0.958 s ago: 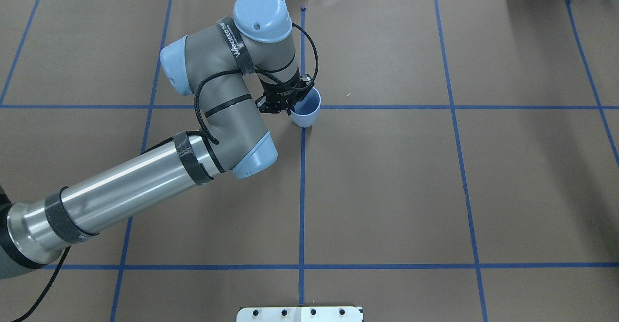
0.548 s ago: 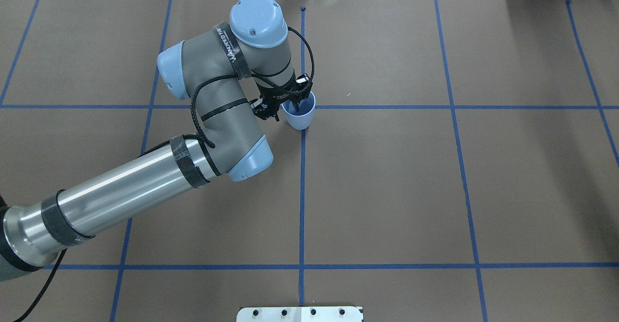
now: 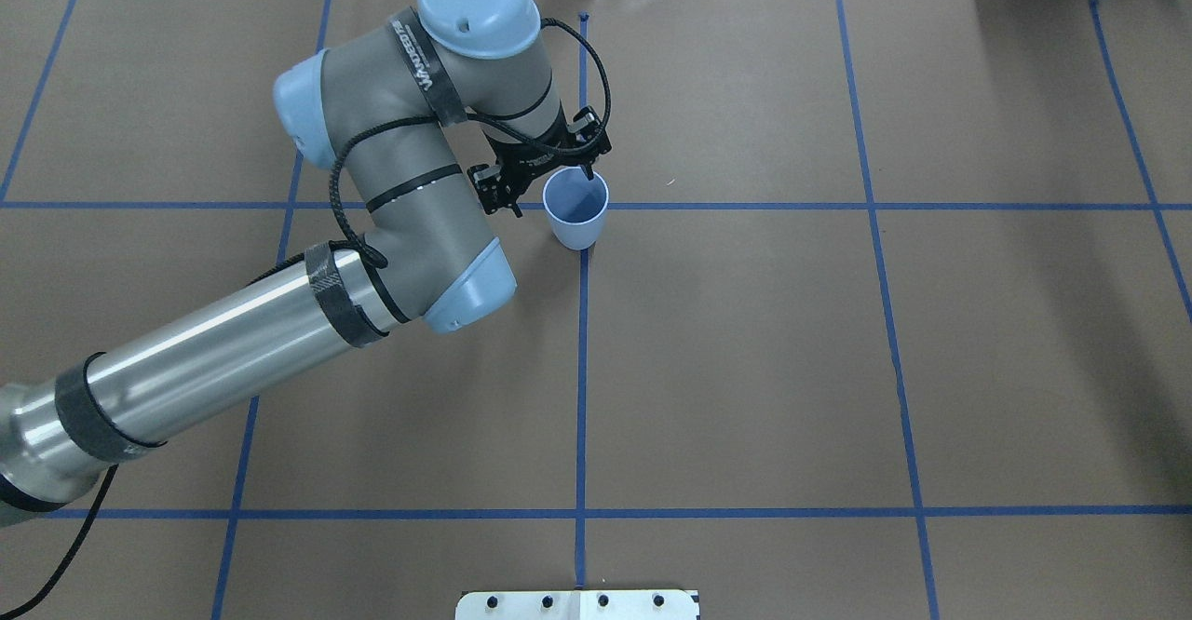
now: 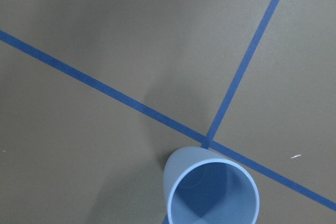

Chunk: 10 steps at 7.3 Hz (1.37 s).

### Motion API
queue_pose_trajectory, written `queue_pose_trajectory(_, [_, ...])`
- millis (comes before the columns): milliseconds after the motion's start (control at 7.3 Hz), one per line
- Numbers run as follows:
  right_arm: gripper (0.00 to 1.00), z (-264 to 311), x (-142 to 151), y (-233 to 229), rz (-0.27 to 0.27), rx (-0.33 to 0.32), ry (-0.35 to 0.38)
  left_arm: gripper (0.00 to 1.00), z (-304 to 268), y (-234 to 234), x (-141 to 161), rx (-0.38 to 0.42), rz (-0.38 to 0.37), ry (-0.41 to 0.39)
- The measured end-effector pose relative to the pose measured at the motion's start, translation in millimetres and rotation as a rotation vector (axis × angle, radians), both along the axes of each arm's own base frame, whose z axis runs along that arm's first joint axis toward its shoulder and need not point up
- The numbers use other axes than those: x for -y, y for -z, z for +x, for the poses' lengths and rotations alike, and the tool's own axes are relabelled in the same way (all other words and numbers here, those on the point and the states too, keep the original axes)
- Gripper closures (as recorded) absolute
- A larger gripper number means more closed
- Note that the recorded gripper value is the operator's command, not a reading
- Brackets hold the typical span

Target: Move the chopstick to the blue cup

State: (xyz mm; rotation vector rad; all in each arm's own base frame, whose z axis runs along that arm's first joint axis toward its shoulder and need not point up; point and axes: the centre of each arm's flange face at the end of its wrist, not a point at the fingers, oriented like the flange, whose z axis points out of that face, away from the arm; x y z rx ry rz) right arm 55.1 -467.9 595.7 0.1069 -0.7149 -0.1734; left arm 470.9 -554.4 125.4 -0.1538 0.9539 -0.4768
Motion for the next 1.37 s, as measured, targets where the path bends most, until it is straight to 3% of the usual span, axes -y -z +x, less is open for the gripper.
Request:
queue_pose_trajectory(274, [0.00,22.5,-16.0,-27.2,0.073,-0.066,0.108,0.01,-25.8,-0.6,-2.7,0.007,0.010,-0.005])
queue_pose_trajectory(685, [0.00,35.0,-19.6,-52.9,0.170,-0.092,0.255,0.01,-36.3,-1.7,-8.9,0.007,0.016,-0.006])
queue_pose_trajectory(1369, [0.00,35.4,-8.9,-94.4,0.394,-0.124,0.262,0.01,-46.2,-14.0,-18.1,0.008,0.019,-0.003])
